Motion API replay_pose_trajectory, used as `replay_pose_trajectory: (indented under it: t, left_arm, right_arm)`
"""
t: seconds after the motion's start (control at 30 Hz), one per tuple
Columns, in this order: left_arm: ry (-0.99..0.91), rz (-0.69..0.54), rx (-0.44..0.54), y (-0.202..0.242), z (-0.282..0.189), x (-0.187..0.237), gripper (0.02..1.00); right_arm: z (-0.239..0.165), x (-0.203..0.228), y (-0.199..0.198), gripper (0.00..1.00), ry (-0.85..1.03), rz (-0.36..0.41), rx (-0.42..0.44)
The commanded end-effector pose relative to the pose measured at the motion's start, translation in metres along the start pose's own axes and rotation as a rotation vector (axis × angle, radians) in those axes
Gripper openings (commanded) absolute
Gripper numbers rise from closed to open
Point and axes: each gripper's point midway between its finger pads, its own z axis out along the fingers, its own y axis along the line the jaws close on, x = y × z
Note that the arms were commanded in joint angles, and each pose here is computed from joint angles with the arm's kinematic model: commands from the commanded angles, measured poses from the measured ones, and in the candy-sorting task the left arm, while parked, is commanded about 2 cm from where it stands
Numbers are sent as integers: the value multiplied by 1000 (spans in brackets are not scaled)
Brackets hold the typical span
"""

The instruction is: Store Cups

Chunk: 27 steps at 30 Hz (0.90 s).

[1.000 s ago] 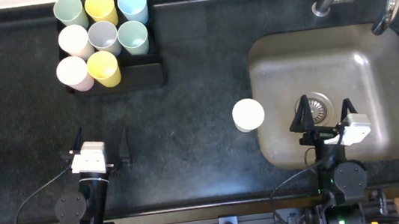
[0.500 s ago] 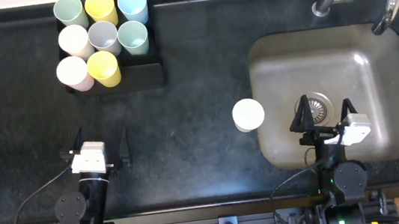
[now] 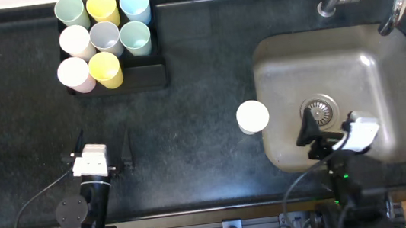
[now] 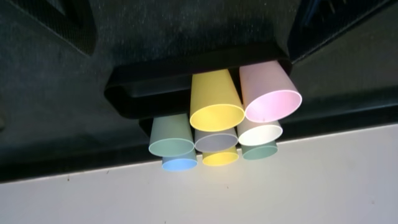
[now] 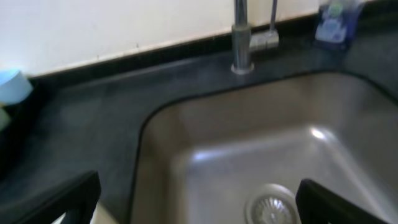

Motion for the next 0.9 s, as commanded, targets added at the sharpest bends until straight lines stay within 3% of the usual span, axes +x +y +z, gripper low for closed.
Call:
replay_pose_trajectory:
  t: [0.03,0.17,0.33,0.43,0.57,0.67,0.73,0.9]
  left_arm:
    - [-7,20,11,-2,-1,-1,1000]
    - [-6,20,11,-2,-1,-1,1000]
    - [-7,20,11,-2,-1,-1,1000]
    - [-6,20,11,-2,-1,-1,998]
    - [-6,20,11,-2,-1,-1,998]
    - [-6,20,11,-2,-1,-1,1000]
    - [-6,20,11,-2,-1,-1,1000]
    - [-6,20,11,-2,-1,-1,998]
  right_arm:
    - [-7,-55,14,998,134,-9,31]
    - [20,-78,33,998,391,-74,62]
    - [44,-67,65,996,726,-284,56]
    - [53,-51,86,998,862,-442,2]
    - [64,-20,99,998,981,-586,-63]
    - [69,7,116,996,1072,-680,-222]
    - [72,23,124,998,1119,-714,-313]
    - [85,49,122,998,1174,-746,-342]
